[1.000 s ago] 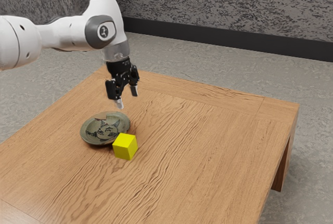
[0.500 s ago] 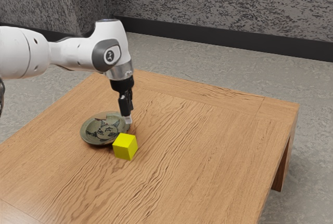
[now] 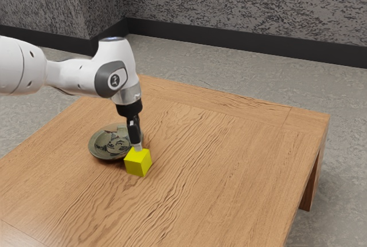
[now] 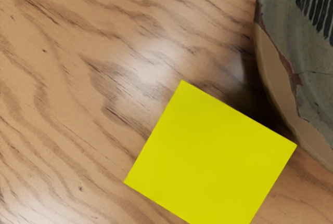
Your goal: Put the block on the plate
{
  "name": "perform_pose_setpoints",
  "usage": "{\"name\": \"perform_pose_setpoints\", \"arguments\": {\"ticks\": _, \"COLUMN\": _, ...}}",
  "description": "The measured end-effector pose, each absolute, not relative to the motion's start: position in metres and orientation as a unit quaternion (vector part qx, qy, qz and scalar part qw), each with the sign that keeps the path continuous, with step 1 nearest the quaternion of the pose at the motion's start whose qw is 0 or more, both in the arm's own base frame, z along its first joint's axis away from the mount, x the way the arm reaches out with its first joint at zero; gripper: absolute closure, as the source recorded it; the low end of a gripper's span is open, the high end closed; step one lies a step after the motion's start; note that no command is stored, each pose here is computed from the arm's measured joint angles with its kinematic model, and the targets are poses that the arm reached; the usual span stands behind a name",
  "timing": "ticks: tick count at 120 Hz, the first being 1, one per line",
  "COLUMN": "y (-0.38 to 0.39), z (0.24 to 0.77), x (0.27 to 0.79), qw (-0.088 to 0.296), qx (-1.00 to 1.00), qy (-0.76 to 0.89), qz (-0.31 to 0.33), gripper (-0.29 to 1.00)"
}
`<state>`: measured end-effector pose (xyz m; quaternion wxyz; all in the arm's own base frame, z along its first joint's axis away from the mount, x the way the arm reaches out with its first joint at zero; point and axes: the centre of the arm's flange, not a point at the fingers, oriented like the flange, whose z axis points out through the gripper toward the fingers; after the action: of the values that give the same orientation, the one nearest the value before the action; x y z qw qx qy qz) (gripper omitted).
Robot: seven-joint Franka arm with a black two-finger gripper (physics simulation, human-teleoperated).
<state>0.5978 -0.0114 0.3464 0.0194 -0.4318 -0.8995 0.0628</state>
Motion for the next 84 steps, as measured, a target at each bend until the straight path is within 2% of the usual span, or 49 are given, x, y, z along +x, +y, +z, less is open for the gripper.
{"name": "perform_pose_setpoints", "arguments": {"ticks": 84, "y": -0.012, "z": 0.32, "x": 0.59, "qw": 0.003, "qx": -0.503, "qy": -0.863, "qz": 0.048, "gripper": 0.0}}
